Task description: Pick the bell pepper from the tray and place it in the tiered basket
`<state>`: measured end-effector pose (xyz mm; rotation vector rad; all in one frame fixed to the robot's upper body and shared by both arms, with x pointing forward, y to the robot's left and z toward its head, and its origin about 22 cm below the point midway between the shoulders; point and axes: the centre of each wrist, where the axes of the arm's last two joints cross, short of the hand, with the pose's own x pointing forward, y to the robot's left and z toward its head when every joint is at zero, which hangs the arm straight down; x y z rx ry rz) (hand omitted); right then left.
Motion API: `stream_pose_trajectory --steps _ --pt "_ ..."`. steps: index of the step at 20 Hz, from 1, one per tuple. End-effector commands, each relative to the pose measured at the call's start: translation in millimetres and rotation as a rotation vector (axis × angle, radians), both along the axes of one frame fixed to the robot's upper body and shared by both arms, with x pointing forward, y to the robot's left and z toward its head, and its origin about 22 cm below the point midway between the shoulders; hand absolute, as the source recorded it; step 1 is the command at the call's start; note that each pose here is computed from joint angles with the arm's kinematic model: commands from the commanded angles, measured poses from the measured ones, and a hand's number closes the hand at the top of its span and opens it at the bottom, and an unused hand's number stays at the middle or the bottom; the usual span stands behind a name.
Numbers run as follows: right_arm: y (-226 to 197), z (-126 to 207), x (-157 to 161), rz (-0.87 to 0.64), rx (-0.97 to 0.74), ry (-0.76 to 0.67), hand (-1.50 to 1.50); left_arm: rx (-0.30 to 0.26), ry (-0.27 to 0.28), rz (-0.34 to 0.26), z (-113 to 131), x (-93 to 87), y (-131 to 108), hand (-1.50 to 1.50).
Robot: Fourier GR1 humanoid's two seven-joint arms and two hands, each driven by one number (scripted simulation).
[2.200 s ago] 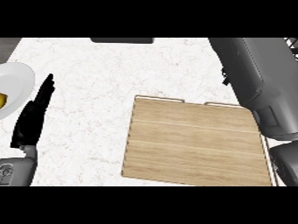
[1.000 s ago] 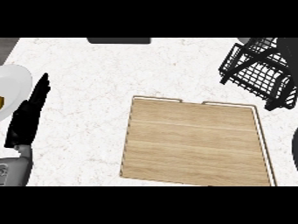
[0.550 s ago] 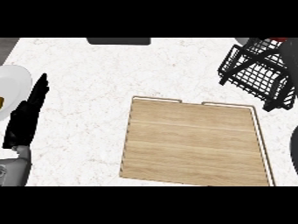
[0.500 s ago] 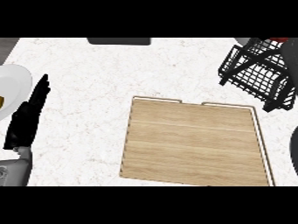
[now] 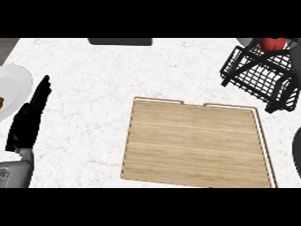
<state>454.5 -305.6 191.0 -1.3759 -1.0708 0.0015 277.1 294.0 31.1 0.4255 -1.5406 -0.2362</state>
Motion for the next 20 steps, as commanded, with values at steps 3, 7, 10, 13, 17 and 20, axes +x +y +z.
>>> stream_pose_trajectory --steps 3,7,10,13,17,20 --pt "-14 2 -20 -0.053 -0.033 -0.134 -1.5 0.004 -0.005 0.025 4 -4.4 -5 0.0" --pt "-4 48 -28 -0.146 0.017 -0.161 -1.5 -0.008 0.024 0.027 5 -2.5 1 0.0" --pt "-34 47 -52 -0.173 0.116 -0.156 -1.5 0.013 0.022 0.045 -17 -8.1 0 0.0" --pt "-33 55 -81 -0.176 0.173 -0.18 -1.5 0.012 0.006 0.073 -14 -16.6 18 0.0" --pt "-44 38 -134 -0.156 0.198 -0.167 -1.5 0.009 0.035 0.054 -5 -17.2 19 0.0" --pt "-48 37 -180 -0.136 0.188 -0.207 -1.5 0.015 0.03 0.068 -3 -10.2 20 0.0"
